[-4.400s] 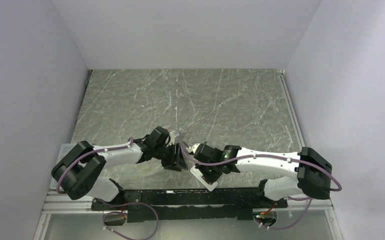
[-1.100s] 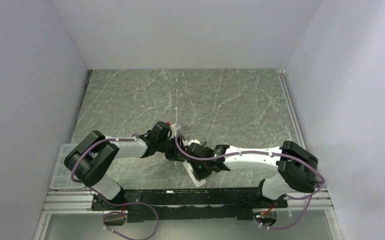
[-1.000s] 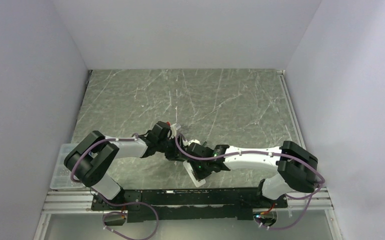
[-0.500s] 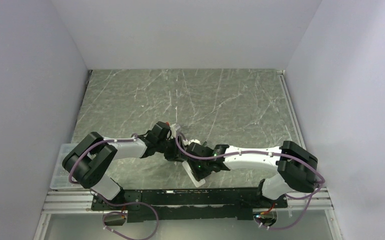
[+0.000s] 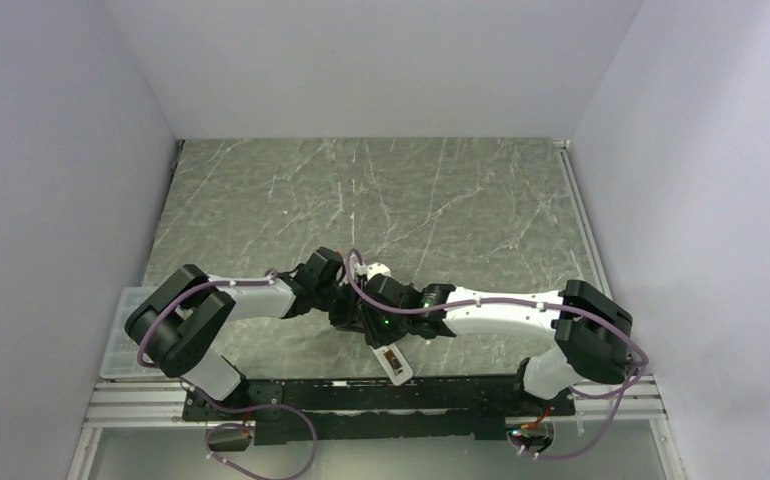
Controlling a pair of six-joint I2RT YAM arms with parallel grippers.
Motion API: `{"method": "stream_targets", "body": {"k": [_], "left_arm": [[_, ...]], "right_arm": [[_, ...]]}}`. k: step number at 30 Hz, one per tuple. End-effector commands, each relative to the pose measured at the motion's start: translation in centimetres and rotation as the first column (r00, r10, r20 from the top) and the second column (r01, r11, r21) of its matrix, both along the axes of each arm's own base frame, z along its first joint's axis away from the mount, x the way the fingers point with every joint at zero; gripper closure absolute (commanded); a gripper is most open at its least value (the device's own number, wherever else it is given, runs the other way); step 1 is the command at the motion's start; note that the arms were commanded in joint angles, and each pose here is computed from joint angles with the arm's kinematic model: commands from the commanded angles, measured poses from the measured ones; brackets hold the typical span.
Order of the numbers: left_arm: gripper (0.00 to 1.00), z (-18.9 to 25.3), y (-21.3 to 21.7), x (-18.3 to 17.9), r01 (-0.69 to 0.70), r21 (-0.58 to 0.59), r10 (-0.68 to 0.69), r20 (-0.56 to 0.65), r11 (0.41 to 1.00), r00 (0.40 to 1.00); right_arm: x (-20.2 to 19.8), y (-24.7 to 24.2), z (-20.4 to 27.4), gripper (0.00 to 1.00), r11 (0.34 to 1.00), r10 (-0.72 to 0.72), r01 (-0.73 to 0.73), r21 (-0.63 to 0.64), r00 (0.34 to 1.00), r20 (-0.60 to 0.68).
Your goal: Load the batteries into the remote control
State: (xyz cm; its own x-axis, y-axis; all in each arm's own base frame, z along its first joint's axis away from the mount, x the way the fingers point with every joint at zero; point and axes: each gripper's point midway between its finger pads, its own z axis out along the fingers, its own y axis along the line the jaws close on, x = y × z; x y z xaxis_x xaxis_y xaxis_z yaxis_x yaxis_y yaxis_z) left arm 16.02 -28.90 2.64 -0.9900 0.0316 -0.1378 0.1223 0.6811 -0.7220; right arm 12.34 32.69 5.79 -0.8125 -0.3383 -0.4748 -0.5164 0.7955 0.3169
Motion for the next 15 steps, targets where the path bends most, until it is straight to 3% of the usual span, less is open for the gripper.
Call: {"method": "stream_targets", "body": {"k": [1, 15], "left_arm": [[0.57, -0.8, 1.0, -1.0, 0.008, 0.051, -0.007, -0.023, 0.999, 1.0], [0.56, -0.3, 2.0, -0.8, 0.006, 0.118, -0.007, 0.0, 0.993, 1.0]], "right_arm": [[1.3, 0.9, 2.3, 0.64, 0.999, -0.016, 0.014, 0.041, 0.998, 0.057], [-3.3, -3.7, 3.0, 0.67, 1.0, 0.029, -0.029, -0.002, 0.998, -0.053]]}}
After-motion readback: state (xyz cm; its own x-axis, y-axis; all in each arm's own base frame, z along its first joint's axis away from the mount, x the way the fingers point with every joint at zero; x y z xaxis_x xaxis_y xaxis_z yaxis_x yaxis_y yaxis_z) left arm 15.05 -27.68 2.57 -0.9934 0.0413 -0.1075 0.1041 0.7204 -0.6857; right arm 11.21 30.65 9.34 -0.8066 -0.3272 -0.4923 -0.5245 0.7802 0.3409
